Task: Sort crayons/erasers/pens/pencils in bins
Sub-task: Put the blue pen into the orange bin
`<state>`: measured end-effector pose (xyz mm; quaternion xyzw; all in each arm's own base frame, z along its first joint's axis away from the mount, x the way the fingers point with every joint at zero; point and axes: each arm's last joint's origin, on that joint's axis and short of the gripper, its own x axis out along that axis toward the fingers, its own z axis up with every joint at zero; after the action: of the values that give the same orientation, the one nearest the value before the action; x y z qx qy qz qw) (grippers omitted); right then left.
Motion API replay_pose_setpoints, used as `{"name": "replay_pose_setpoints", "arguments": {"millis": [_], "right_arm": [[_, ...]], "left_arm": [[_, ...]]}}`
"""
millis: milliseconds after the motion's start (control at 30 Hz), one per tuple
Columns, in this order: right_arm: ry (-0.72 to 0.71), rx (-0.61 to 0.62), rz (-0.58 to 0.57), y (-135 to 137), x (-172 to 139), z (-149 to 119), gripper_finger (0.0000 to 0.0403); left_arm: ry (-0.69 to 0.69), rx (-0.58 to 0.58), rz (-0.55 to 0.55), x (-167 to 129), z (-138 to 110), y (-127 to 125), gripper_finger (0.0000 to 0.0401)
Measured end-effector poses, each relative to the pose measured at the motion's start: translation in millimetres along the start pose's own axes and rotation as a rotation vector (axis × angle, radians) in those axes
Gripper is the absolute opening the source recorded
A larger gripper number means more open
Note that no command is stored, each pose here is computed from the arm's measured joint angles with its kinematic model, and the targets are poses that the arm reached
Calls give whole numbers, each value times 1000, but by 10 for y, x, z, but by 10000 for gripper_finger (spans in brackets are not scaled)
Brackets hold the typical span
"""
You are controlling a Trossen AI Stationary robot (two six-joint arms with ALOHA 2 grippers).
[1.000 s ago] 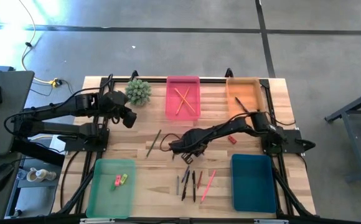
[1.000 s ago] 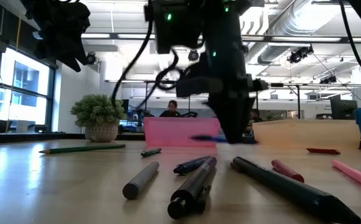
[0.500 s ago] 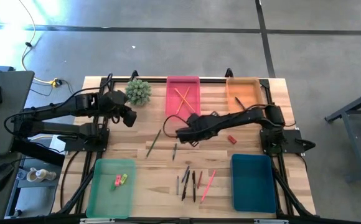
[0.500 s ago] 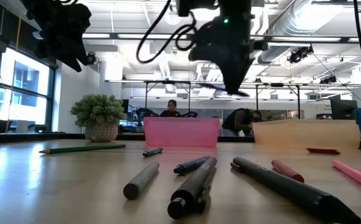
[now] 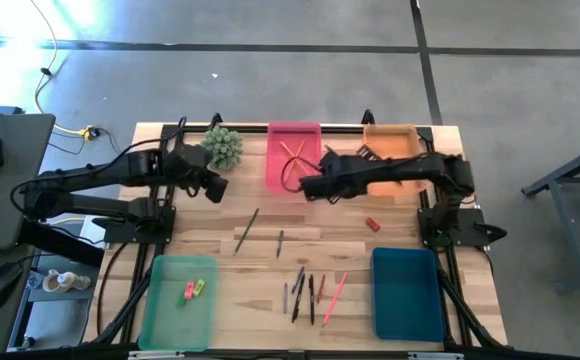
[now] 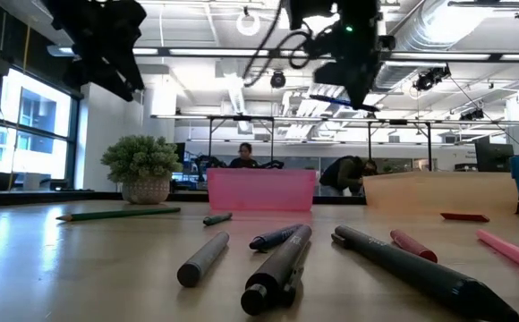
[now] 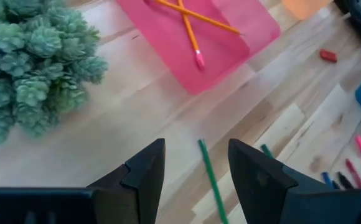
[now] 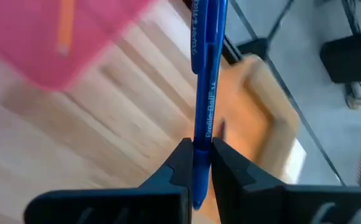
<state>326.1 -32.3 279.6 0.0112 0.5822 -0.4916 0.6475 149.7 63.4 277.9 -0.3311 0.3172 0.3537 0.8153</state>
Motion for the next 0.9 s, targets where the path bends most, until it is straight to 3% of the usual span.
{"name": "replay_pose_setpoints", "arguments": {"millis": [167, 400, 600, 900], "right_arm": [[33, 66, -8, -352, 184, -249, 19], [17, 261, 124, -775, 509, -568, 19], [75, 386, 251, -923, 947, -789, 19], [145, 392, 315, -1017, 1454, -909, 19]], "left_arm": [[13, -39, -1, 52, 5, -31, 163], [-48, -84, -72, 122, 82, -148, 163], [-74, -167, -136, 195, 136, -246, 163], [-135, -276, -271, 228, 217, -416, 163]]}}
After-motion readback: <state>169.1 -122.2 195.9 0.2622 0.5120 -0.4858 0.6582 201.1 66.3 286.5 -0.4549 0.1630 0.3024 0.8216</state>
